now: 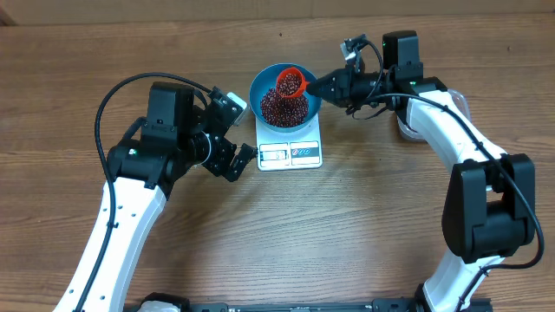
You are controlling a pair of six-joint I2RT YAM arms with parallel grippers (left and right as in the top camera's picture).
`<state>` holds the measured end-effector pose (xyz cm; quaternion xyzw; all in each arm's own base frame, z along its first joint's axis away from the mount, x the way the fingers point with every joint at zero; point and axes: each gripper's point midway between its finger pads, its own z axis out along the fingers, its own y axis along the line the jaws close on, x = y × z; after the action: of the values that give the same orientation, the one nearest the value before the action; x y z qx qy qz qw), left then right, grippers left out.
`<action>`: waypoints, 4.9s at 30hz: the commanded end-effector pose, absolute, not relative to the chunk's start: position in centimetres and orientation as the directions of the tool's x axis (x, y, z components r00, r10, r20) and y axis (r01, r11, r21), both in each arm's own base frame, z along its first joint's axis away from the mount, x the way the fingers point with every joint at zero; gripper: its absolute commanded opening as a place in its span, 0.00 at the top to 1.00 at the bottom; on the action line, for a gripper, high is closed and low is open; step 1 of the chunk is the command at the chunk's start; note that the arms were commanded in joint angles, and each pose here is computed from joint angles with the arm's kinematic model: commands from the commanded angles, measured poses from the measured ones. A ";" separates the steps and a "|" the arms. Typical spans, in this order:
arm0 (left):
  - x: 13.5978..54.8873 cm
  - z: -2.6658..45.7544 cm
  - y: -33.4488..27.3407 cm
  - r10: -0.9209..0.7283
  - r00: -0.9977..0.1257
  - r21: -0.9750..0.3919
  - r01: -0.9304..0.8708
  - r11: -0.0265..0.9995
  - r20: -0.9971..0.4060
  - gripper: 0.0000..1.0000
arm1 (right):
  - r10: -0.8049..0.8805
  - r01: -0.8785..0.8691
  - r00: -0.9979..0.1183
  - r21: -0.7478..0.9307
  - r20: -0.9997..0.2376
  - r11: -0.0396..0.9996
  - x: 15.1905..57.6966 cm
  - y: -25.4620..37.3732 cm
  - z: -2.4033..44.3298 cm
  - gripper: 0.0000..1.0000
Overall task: Scoop item into bowl and weigh 150g on scale
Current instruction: 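Tip the scoop over the teal bowl with the right gripper to pour, then move the empty scoop back over the bean tub with the right gripper, then dip the scoop into the red beans with the right gripper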
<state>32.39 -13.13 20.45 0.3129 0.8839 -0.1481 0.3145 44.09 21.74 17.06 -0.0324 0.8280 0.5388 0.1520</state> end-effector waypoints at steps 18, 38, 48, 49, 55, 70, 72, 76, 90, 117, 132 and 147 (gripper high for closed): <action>32.5 20.9 -13.1 0.476 -0.583 -0.041 0.659 0.751 -0.658 0.00 | -0.071 -0.343 -0.847 0.439 -0.527 0.830 45.7 22.2 19.4 0.96; 32.5 20.9 -13.1 0.476 -0.583 -0.041 0.659 0.751 -0.658 0.00 | -0.350 -0.345 -0.720 -0.128 -0.599 0.930 44.0 23.2 22.5 0.96; 32.5 20.9 -13.1 0.476 -0.583 -0.041 0.659 0.751 -0.658 0.00 | -0.366 -0.351 -0.711 -0.148 -0.601 0.924 43.7 23.6 22.7 0.96; 32.5 20.9 -13.1 0.476 -0.583 -0.041 0.659 0.751 -0.658 0.00 | -0.365 -0.351 -0.711 -0.147 -0.601 0.925 43.7 23.6 22.8 0.96; 32.5 20.9 -13.1 0.476 -0.583 -0.041 0.659 0.751 -0.658 0.00 | -0.324 -0.360 -0.688 -0.082 -0.650 0.929 43.1 23.0 25.8 0.96; 32.5 20.9 -13.1 0.476 -0.583 -0.041 0.659 0.751 -0.658 0.01 | -0.045 -0.218 -0.702 0.154 -0.711 0.964 39.9 9.9 34.6 0.96; 32.5 20.9 -13.1 0.476 -0.583 -0.041 0.659 0.751 -0.658 0.00 | 0.017 -0.125 -0.727 0.156 -0.686 0.980 39.4 6.3 34.3 0.96; 32.5 20.9 -13.1 0.476 -0.583 -0.041 0.659 0.751 -0.658 0.00 | 0.111 0.016 -0.782 0.158 -0.614 0.987 38.2 1.2 32.7 0.96; 32.5 20.9 -13.1 0.476 -0.583 -0.041 0.659 0.751 -0.658 0.01 | 0.191 0.133 -0.821 0.146 -0.538 0.980 36.3 -2.6 31.3 0.96; 32.5 20.9 -13.1 0.476 -0.583 -0.041 0.659 0.751 -0.658 0.00 | 0.260 0.233 -0.906 0.118 -0.335 0.965 38.1 -3.6 24.5 0.96; 32.5 20.9 -13.1 0.476 -0.583 -0.041 0.659 0.751 -0.658 0.01 | 0.111 0.118 -0.965 -0.015 -0.240 0.993 40.7 -6.6 18.1 0.96; 32.5 20.9 -13.1 0.476 -0.583 -0.041 0.659 0.751 -0.658 0.01 | -0.055 -0.059 -0.977 0.013 -0.206 0.998 41.2 -6.5 15.6 0.96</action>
<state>32.39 -13.13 20.45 0.3129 0.8839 -0.1481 0.3145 41.59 -7.01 16.16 0.0073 0.9937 -0.0021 0.1119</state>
